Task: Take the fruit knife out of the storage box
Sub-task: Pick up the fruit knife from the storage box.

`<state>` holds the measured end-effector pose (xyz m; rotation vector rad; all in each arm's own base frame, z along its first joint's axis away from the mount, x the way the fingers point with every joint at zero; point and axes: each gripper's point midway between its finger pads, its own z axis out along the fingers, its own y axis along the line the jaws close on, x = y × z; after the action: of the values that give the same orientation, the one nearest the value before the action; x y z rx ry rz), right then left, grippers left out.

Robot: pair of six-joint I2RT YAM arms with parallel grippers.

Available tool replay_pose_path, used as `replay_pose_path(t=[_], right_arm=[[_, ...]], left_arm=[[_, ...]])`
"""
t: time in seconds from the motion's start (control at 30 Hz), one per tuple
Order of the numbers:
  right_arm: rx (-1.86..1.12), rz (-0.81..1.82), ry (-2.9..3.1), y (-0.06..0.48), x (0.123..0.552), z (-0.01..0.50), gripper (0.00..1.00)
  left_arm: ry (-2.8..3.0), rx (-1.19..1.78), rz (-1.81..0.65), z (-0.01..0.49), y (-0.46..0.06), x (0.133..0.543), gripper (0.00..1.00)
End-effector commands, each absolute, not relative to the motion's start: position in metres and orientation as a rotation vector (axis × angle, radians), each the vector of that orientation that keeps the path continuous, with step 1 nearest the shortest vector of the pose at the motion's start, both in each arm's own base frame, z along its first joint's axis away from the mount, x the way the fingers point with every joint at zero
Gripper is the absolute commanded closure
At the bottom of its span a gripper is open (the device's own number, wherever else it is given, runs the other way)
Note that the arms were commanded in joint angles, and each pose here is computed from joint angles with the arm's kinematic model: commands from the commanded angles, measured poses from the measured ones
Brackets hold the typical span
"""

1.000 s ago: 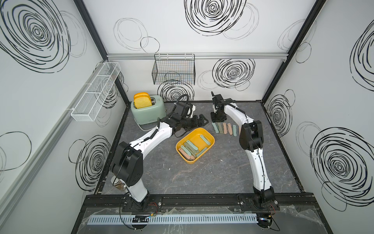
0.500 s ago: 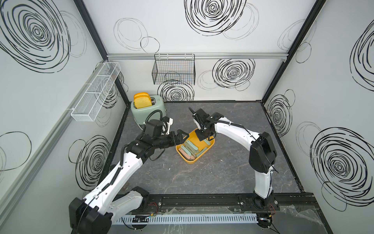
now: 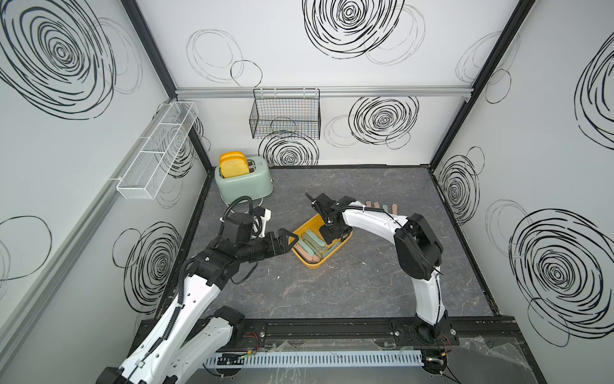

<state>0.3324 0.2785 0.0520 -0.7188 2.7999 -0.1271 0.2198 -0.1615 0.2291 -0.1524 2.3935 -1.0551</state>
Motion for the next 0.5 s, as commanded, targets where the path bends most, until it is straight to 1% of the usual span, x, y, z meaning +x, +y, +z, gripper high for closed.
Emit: replay_pose_path(t=[0.0,0.23,0.47], right_arm=[[-0.717,-0.154,2.824,0.27,0.337,0.037,0.3],[-0.703,-0.107,2.861,0.266,0.344,0.023,0.29],[-0.724,-0.008,2.917,0.274,0.34,0.005,0.23]], left_arm=[[2.377,-0.154,-1.035,0.23,-0.157,0.219,0.02],[2.382,-0.177,-1.035,0.224,-0.155,0.218,0.02],[2.387,-0.188,-1.035,0.219,-0.155,0.218,0.02]])
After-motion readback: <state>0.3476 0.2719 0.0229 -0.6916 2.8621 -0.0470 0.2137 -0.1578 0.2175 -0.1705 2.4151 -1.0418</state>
